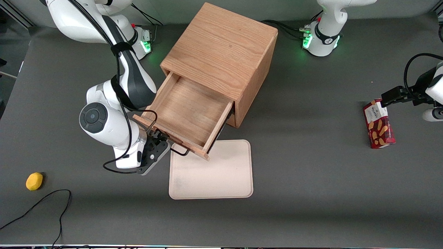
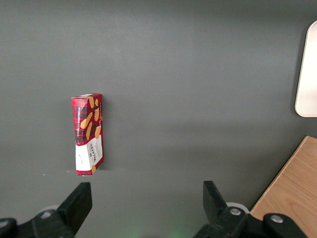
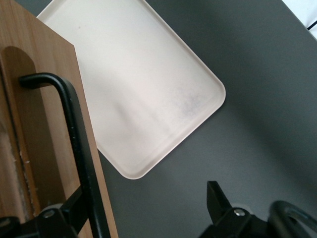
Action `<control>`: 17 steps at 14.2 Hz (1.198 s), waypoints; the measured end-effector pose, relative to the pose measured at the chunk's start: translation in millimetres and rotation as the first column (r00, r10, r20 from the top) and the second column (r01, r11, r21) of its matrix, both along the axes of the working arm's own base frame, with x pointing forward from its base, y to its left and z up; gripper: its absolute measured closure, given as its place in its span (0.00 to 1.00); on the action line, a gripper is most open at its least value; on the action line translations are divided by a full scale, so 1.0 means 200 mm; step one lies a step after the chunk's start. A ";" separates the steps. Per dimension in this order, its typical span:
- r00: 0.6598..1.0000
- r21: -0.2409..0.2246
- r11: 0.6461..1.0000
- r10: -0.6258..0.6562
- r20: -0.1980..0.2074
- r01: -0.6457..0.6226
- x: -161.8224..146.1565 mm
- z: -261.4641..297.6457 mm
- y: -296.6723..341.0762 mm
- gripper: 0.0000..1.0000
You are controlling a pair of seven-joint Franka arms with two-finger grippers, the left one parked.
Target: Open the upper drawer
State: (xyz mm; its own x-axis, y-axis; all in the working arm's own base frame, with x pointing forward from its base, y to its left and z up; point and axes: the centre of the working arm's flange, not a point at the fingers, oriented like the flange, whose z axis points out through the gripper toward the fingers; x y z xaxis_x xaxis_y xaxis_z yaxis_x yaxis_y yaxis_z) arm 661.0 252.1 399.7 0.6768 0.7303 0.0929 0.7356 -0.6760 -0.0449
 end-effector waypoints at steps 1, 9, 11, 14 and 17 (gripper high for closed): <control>1.000 0.000 1.000 -0.001 0.001 0.001 0.00 0.00 0.00 0.00; 1.000 -0.002 1.000 -0.017 0.013 0.017 0.07 0.00 -0.07 0.00; 1.000 -0.002 1.000 -0.017 0.014 0.017 0.07 0.00 -0.06 0.00; 1.000 -0.003 1.000 -0.015 0.009 0.015 0.07 0.01 -0.06 0.00; 1.000 -0.005 1.000 -0.011 0.001 0.011 0.08 0.09 -0.06 0.00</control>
State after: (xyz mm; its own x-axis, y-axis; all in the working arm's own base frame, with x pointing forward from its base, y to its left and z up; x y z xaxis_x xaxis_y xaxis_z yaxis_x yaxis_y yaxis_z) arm 676.3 240.2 418.3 0.6847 0.7232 0.0900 0.7281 -0.6843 -0.0406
